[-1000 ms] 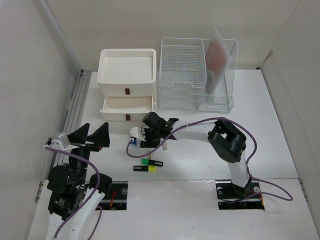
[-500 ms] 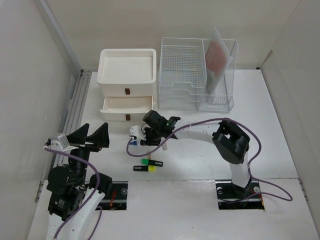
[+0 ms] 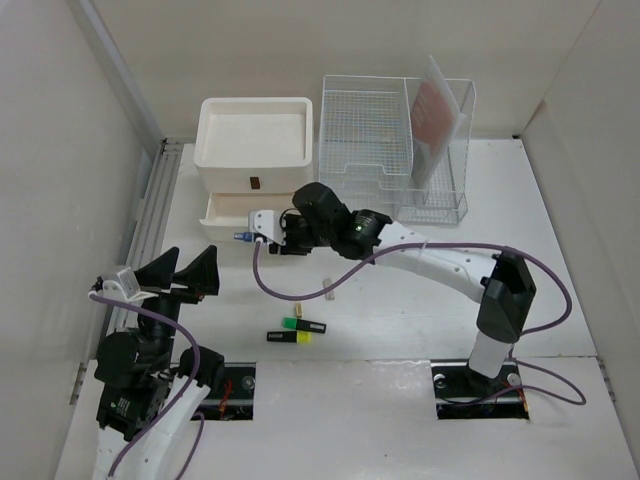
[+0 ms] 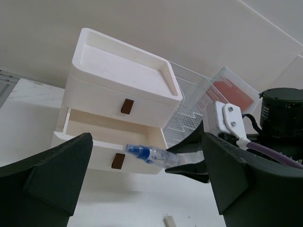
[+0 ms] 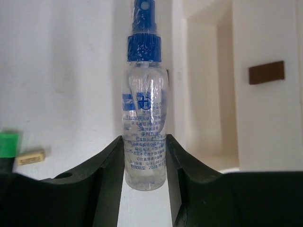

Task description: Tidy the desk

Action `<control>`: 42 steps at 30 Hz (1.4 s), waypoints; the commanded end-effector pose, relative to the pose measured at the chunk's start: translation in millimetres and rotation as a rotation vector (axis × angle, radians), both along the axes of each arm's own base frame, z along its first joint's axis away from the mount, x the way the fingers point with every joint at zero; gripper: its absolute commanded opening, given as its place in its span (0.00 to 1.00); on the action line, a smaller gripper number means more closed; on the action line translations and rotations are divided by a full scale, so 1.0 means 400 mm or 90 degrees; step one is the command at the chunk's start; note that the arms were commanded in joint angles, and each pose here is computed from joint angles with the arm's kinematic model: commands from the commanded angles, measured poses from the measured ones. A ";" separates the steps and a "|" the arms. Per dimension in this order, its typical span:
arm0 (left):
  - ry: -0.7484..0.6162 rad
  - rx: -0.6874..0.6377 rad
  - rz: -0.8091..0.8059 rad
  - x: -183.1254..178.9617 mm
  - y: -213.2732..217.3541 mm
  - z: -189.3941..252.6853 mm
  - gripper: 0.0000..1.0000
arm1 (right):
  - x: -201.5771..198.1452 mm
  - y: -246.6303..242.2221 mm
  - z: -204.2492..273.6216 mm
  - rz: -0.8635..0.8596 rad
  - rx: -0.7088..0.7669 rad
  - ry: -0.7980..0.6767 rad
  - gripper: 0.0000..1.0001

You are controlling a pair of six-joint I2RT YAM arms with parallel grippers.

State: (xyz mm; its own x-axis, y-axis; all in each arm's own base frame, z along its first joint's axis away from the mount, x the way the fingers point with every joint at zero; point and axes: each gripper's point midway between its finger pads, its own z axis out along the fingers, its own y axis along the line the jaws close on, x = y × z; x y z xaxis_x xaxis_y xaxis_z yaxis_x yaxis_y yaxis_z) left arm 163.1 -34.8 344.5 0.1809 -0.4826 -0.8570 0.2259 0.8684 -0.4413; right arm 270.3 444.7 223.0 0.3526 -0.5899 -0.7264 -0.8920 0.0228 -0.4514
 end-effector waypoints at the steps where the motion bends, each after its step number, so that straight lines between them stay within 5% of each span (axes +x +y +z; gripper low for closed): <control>1: -0.019 -0.010 0.001 -0.003 0.003 0.017 1.00 | 0.077 0.017 0.122 -0.086 0.070 -0.085 0.05; 15: -0.019 -0.010 0.001 -0.003 0.003 0.017 1.00 | 0.235 0.010 0.140 -0.268 0.053 -0.187 0.09; 22: -0.019 -0.010 0.001 -0.003 0.003 0.017 1.00 | 0.255 0.023 0.109 -0.281 0.038 -0.188 0.27; 23: -0.019 -0.010 0.001 -0.003 0.003 0.017 1.00 | 0.255 0.023 0.109 -0.281 0.038 -0.188 0.37; 27: -0.019 -0.010 0.001 -0.003 0.003 0.017 1.00 | 0.255 0.023 0.109 -0.281 0.038 -0.188 0.51; 32: -0.019 -0.010 0.001 -0.003 0.003 0.017 1.00 | 0.249 0.022 0.112 -0.275 0.041 -0.186 0.56; 39: -0.019 -0.010 0.001 -0.003 0.003 0.017 1.00 | 0.208 0.013 0.156 -0.250 0.082 -0.158 0.53; 40: -0.019 -0.010 0.001 -0.003 0.003 0.017 1.00 | 0.191 0.009 0.185 -0.238 0.102 -0.150 0.50; 42: -0.019 -0.010 0.001 -0.003 0.003 0.017 1.00 | 0.135 0.038 0.197 -0.152 0.124 -0.118 0.26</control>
State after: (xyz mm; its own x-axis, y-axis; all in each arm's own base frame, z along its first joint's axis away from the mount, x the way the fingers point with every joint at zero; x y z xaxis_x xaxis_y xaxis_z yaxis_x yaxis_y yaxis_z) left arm 163.0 -34.9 344.5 0.1807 -0.4825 -0.8570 0.2263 0.8684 -0.4412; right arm 355.0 447.8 237.0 0.2597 -0.6992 -0.6661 -0.7127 0.3267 -0.6208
